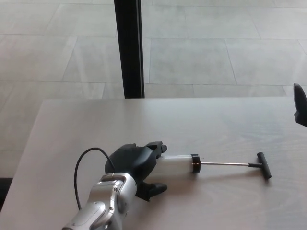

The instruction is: The robot uses its left hand to lift the air pump kept on the middle of the desk and use the right hand to pull out the handle

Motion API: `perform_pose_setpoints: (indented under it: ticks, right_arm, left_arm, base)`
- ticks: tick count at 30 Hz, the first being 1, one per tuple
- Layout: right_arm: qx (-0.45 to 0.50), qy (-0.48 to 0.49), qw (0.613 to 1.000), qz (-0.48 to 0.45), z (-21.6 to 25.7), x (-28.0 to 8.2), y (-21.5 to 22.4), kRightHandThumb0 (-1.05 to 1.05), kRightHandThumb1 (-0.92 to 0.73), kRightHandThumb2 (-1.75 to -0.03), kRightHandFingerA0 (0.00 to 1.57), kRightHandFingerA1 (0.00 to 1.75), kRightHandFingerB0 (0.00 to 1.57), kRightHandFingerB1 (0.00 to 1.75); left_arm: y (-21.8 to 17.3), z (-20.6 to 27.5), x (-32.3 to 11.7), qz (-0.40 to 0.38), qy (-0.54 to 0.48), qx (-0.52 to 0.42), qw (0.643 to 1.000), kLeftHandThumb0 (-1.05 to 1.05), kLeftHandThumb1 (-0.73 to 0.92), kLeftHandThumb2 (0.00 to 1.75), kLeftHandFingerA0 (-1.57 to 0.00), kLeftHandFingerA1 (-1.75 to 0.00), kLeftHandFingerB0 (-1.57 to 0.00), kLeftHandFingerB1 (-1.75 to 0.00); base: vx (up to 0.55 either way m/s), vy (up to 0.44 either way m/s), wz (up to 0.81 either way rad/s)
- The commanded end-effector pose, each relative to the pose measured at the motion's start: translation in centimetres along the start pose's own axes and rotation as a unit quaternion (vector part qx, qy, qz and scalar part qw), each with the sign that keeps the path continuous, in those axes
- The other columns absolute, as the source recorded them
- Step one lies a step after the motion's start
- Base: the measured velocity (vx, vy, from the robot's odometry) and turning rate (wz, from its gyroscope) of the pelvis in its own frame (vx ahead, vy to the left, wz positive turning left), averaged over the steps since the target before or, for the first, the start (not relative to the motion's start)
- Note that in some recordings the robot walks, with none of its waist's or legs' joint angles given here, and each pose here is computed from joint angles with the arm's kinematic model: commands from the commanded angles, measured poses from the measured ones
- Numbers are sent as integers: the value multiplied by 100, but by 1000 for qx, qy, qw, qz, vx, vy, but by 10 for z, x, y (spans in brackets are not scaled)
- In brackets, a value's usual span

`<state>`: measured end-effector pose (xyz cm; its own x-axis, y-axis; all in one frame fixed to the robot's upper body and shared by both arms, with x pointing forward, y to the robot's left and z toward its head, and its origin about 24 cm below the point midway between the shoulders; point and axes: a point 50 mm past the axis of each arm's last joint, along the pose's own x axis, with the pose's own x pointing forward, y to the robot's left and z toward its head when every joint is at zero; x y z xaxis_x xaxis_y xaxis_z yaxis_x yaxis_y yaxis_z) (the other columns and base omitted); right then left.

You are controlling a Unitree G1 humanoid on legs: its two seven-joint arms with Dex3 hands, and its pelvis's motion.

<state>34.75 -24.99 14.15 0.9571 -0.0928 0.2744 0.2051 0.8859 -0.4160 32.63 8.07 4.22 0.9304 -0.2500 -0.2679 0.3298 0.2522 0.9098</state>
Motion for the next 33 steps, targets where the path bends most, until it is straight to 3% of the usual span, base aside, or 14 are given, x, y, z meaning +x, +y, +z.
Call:
perform_pose_setpoints:
  ticks: [1,2,14,15,17,19,20,21,22,25,26,27,32,33]
  right_arm:
    - [46,14,997,-58,-4,3,-9,-105,-69,-102,0,15,0,9]
    - [41,13,997,-60,-4,4,-10,-105,-69,-103,0,16,0,11]
    - [23,22,997,-65,-10,1,-26,-103,-68,-101,0,17,0,5]
    - [13,29,997,-68,-13,0,-29,-88,-79,-64,0,0,0,0]
    - [19,37,997,-69,-17,-3,-35,-104,-70,-102,0,14,0,0]
    - [23,38,996,-78,-20,-4,-44,-103,-69,-101,0,15,0,0]
    - [24,40,996,-78,-22,-7,-48,-105,-69,-101,0,15,0,1]
    - [16,38,996,-83,-22,-8,-51,-83,-72,-79,0,0,0,0]
    - [19,41,995,-85,-21,-9,-55,-86,-77,-63,0,0,0,0]
    - [22,42,995,-88,-22,-12,-61,-105,-67,-99,0,16,0,4]
    - [9,48,995,-90,-25,-14,-70,-89,-76,-63,0,0,0,4]
    - [0,52,994,-92,-26,-16,-76,-104,-66,-101,0,22,0,12]
    - [-35,78,989,-119,-32,-30,-120,-93,-58,-83,0,0,0,7]
    - [-46,91,985,-141,-36,-37,-139,-104,-65,-103,0,23,0,14]
  left_arm:
    - [-13,-45,-11,-170,116,66,976,-65,63,81,0,0,-4,-20]
    - [-10,-45,-10,-173,116,73,975,-91,54,83,0,-15,-14,-7]
    - [93,-31,-47,51,-111,-143,982,-89,59,93,0,-20,-2,-8]
    - [104,-31,-55,57,-121,-154,979,-94,63,96,0,-18,0,0]
    - [127,-33,-72,84,-149,-244,954,-83,55,92,0,-28,-1,-9]
    - [158,-58,-86,139,-143,-316,928,-96,59,99,0,-27,0,-4]
    - [165,-70,-92,155,-133,-331,921,-88,58,81,0,0,0,0]
    - [172,-81,-96,171,-130,-362,907,-95,60,92,0,-15,0,0]
    - [179,-91,-103,180,-133,-390,893,-74,72,61,0,0,0,0]
    - [189,-113,-114,209,-107,-401,885,-75,76,62,0,0,0,0]
    - [191,-143,-123,233,-77,-428,870,-91,62,91,0,-9,0,0]
    - [191,-160,-130,245,-60,-440,862,-62,80,63,0,0,0,0]
    - [174,-228,-171,316,48,-499,805,-96,61,94,0,-6,-7,0]
    - [164,-248,-186,333,82,-514,786,-80,56,95,0,-29,-7,-27]
  base:
    - [0,0,0]
    - [0,0,0]
    - [0,0,0]
    - [0,0,0]
    - [0,0,0]
    - [0,0,0]
    - [0,0,0]
    - [0,0,0]
    - [0,0,0]
    - [0,0,0]
    - [0,0,0]
    - [0,0,0]
    - [0,0,0]
    - [0,0,0]
